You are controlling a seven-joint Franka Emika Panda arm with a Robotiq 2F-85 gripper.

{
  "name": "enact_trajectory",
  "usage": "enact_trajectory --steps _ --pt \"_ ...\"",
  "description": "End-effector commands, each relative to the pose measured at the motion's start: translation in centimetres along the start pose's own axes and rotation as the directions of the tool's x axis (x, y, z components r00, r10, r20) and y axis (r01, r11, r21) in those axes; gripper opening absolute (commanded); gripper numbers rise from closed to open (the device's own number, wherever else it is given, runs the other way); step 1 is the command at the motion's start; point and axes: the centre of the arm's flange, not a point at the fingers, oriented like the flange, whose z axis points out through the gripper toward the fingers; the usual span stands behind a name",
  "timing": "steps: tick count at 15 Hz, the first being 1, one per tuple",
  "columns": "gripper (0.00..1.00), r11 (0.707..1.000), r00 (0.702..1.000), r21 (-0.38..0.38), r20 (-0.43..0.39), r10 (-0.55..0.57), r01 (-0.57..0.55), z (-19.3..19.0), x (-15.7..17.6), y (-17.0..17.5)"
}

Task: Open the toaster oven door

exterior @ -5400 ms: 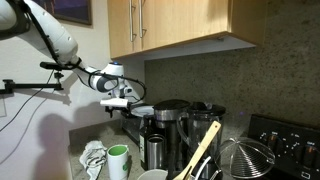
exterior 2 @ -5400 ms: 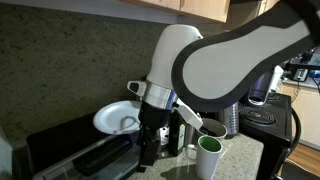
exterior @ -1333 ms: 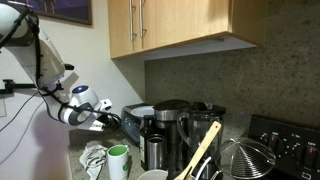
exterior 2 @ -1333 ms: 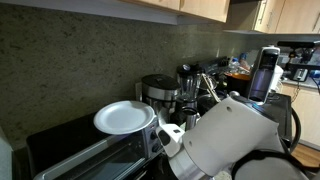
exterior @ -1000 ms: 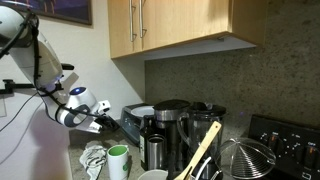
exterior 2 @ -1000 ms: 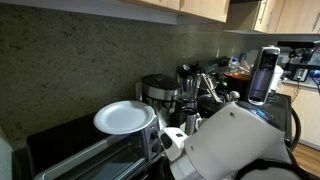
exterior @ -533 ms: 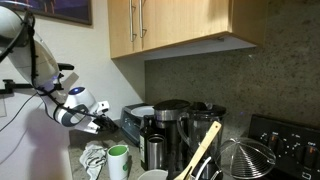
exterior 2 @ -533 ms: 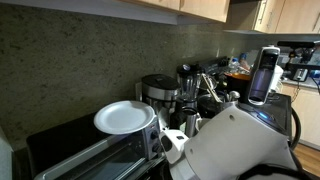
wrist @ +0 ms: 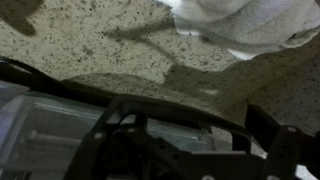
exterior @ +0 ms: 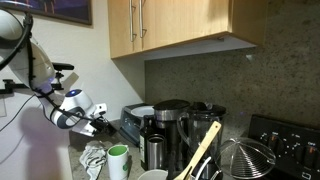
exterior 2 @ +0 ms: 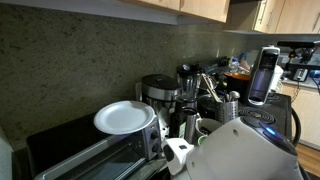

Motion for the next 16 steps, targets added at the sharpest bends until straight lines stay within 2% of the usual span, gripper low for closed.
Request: enact_trajectory --steps 1,16 --pt "1.0 0.997 0.998 -0.045 -0.001 0.068 -0.068 -0.4 -0.7 -1.0" --pt "1.0 0.985 0.993 -0.125 -0.045 0.111 -0.116 3.4 -3.7 -0.2"
